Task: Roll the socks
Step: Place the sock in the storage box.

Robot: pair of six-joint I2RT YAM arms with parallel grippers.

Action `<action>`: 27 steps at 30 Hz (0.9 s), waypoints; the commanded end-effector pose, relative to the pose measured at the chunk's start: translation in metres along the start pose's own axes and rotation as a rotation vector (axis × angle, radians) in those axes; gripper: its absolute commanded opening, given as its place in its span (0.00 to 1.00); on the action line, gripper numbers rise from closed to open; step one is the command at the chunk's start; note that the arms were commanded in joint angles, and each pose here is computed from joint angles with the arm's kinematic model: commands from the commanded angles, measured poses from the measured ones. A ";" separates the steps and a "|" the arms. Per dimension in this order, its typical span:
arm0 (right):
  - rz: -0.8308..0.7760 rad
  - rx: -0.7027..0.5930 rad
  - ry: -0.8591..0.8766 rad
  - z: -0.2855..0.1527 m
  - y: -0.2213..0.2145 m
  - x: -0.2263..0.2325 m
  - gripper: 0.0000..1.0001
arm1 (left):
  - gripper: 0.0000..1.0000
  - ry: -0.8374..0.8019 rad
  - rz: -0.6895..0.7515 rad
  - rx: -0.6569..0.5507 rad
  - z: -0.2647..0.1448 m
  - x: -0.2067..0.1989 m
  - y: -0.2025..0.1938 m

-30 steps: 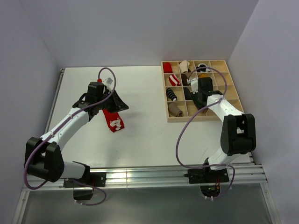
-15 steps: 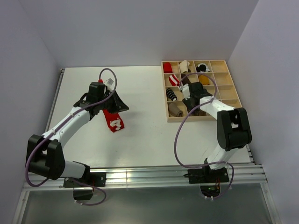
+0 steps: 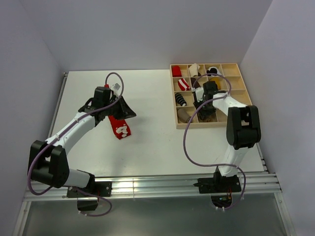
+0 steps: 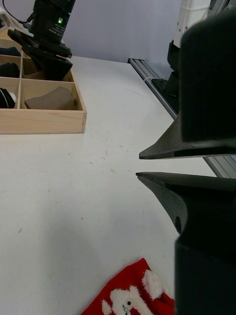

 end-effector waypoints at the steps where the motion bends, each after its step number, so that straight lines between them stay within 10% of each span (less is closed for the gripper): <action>1: 0.062 0.067 0.124 0.009 -0.006 0.001 0.00 | 0.21 -0.031 0.039 -0.014 -0.001 -0.005 0.009; 17: 0.074 0.088 0.234 -0.008 -0.003 -0.005 0.48 | 0.20 -0.017 0.035 0.005 0.005 0.000 0.006; 27: 0.051 0.086 0.202 -0.015 -0.007 -0.007 0.61 | 0.20 -0.019 0.033 0.008 0.005 0.000 0.006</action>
Point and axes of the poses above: each gripper's point midway between its finger pads, its own z axis out along the fingers, its own x axis along the line the jaws close on, y = z × x, the point moved 10 cm from there along -z, back along the fingers, and after that the axes turned 11 degrees about z, right-handed, at the moved point
